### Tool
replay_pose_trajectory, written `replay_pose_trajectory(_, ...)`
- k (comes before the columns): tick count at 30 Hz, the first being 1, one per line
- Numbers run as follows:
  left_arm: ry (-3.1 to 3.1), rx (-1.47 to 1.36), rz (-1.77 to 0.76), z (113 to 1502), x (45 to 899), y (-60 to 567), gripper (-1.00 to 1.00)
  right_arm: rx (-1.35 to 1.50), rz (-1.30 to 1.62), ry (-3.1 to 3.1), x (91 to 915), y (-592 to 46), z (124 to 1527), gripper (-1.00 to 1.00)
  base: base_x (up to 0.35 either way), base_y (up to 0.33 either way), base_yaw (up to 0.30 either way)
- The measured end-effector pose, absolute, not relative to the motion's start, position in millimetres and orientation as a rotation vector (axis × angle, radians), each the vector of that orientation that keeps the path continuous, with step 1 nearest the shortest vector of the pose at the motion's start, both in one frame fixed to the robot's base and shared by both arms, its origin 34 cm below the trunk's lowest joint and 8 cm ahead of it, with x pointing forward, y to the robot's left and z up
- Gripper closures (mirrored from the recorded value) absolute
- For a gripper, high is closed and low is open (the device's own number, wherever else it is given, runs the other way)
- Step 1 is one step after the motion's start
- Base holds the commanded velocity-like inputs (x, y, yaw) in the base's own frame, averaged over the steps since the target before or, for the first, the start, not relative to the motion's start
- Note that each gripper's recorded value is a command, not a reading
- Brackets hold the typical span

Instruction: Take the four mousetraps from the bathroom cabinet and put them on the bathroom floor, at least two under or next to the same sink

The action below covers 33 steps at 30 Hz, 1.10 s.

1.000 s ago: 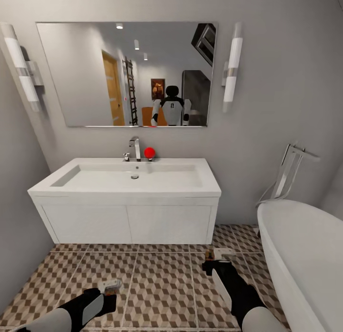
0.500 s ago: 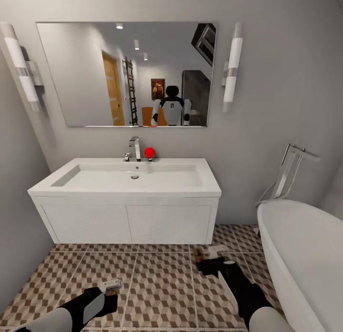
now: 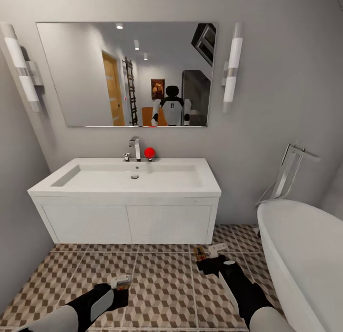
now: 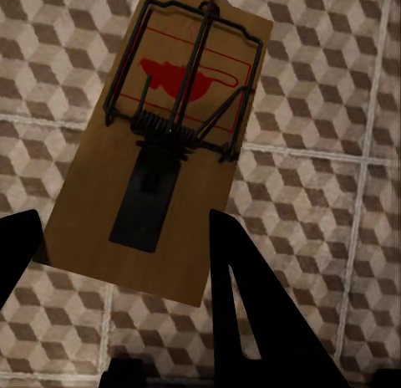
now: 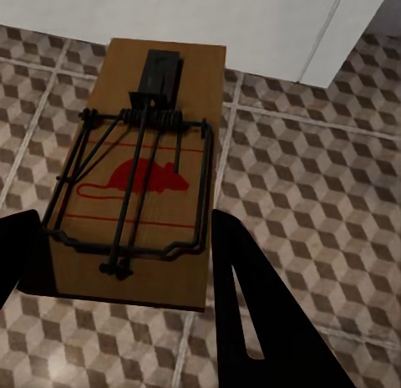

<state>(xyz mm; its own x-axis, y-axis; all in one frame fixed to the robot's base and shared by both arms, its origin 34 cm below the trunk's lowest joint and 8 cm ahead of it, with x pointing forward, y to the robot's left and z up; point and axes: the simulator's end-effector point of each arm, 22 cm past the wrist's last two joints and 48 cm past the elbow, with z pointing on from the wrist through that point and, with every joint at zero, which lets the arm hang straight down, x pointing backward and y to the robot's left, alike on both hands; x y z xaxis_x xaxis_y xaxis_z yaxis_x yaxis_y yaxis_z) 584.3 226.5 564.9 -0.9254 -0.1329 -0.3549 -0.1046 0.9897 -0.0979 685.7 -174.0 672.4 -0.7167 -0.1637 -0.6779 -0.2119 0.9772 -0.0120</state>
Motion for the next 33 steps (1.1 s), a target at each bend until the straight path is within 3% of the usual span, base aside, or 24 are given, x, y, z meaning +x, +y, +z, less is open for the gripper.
replay_pose_trajectory(33,2.747,-0.141,-0.171,560.5,590.4,199.1,1.0,-0.259,0.082,2.383,685.4,-174.4,660.8,1.0,0.0,0.0,0.0)
